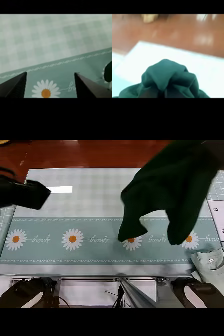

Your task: Fold the shirts.

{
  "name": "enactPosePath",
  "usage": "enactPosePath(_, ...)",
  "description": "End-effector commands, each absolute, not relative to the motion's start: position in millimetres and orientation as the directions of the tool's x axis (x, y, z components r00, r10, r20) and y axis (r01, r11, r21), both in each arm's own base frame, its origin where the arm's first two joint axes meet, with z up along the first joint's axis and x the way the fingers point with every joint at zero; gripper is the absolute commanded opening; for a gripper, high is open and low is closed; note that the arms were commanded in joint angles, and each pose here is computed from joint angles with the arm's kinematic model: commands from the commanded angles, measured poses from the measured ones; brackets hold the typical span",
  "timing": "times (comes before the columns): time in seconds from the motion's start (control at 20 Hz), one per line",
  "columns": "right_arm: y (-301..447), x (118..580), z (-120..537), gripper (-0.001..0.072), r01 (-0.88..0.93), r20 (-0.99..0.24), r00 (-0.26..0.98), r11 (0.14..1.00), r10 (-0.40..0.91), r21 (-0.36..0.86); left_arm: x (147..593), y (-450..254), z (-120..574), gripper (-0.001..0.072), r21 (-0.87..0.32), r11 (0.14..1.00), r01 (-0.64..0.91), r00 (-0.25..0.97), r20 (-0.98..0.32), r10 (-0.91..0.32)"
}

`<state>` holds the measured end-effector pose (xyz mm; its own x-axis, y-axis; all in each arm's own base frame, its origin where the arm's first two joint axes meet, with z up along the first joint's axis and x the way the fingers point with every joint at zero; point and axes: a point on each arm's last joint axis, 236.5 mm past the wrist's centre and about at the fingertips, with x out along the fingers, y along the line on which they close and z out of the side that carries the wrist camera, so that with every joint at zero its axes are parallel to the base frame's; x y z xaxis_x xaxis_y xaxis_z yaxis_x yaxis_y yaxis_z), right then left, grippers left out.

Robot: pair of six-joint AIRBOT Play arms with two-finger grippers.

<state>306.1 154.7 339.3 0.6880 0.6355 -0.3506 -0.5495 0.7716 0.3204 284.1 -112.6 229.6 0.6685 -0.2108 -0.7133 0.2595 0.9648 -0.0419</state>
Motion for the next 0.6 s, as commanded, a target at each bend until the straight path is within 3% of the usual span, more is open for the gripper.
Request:
enactPosePath(0.0, 218, 312, 258, 0.0023, -0.641, -0.590, 0.520, 0.739, 0.617, 0.208, 275, -108, 177, 0.0717, -0.014, 0.967, 0.253, 0.570, -0.806, -0.161)
enactPosePath(0.2, 304, 327, 147, 0.0024, -0.763, -0.774, 0.377, 0.645, 0.509, 0.053, 265, -110, 139, 0.0718, -0.020, 0.965, 0.262, 0.490, -0.859, -0.150)
enactPosePath(0.4, 329, 335, 44, 0.0025, -0.787, -0.892, 0.245, 0.615, 0.380, 0.046, 259, -115, 116, 0.0717, -0.042, 0.962, 0.271, 0.446, -0.880, -0.164)
enactPosePath(0.45, 328, 339, 32, 0.0077, -0.780, -0.901, 0.233, 0.624, 0.366, 0.052, 260, -121, 111, 0.0718, -0.064, 0.959, 0.277, 0.443, -0.877, -0.187)
enactPosePath(0.55, 319, 347, 32, 0.0395, -0.758, -0.901, 0.238, 0.650, 0.362, 0.061, 263, -136, 98, 0.0718, -0.118, 0.950, 0.289, 0.440, -0.865, -0.241)
